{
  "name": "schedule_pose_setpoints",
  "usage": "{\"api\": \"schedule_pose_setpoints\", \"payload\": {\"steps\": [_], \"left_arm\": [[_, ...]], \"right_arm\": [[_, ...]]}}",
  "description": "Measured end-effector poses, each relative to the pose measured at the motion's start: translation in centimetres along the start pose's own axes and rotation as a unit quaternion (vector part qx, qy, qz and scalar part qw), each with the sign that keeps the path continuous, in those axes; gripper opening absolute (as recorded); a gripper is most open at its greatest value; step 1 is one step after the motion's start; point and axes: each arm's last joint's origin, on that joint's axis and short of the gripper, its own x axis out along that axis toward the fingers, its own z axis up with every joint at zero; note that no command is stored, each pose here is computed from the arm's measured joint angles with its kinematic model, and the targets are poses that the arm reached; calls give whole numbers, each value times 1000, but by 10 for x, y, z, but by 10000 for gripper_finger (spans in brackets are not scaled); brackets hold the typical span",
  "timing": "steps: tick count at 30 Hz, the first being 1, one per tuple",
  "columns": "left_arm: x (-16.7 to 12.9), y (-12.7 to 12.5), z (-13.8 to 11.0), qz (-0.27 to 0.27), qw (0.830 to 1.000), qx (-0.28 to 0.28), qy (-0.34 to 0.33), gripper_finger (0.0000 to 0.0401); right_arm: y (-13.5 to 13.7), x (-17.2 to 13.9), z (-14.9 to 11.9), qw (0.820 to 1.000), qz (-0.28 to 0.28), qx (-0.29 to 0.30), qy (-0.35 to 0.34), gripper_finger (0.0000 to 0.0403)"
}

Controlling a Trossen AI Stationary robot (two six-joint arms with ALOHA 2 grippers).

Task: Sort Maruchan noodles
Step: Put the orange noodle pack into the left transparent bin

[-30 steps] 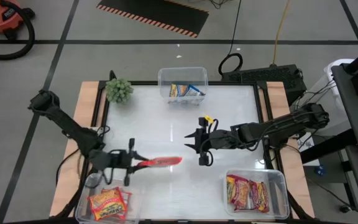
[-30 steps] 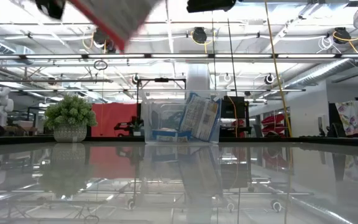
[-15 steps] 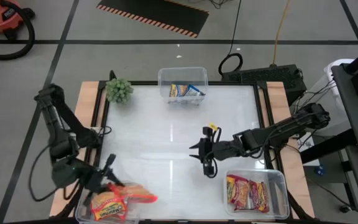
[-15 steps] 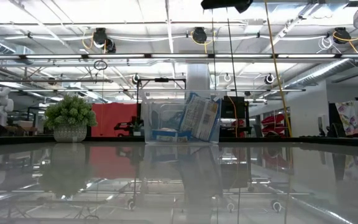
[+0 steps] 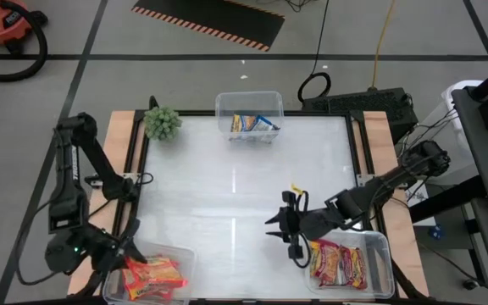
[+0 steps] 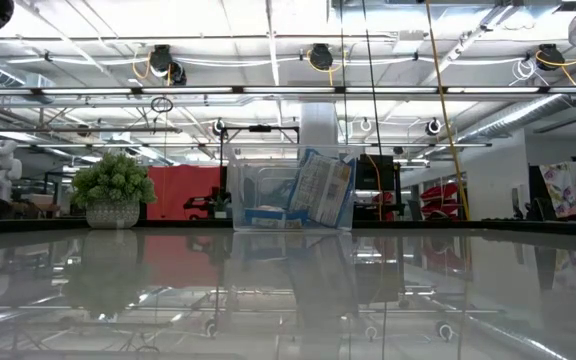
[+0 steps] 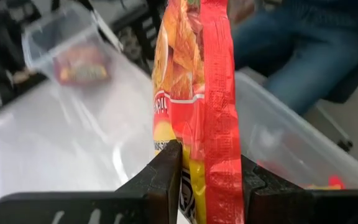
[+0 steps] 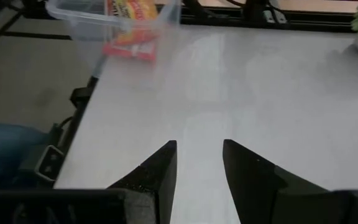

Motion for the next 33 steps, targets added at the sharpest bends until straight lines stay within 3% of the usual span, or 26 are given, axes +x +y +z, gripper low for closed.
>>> {"api": "schedule_pose_setpoints", "payload": {"steps": [8,17,24,33], "left_arm": [[13,-13,-7,-12,998,-37,43,82],[16,-15,-9,-5,991,-124,53,83],[16,-15,-11,1,985,-161,60,86],[16,-14,-10,9,973,-223,55,173]], "right_arm": [[11,-4,-1,1000,16,-7,-10,123],[9,-3,0,1000,2,-20,-13,123],[3,-1,3,999,-6,-31,-22,123],[-2,1,15,996,-6,-57,-72,123]]}}
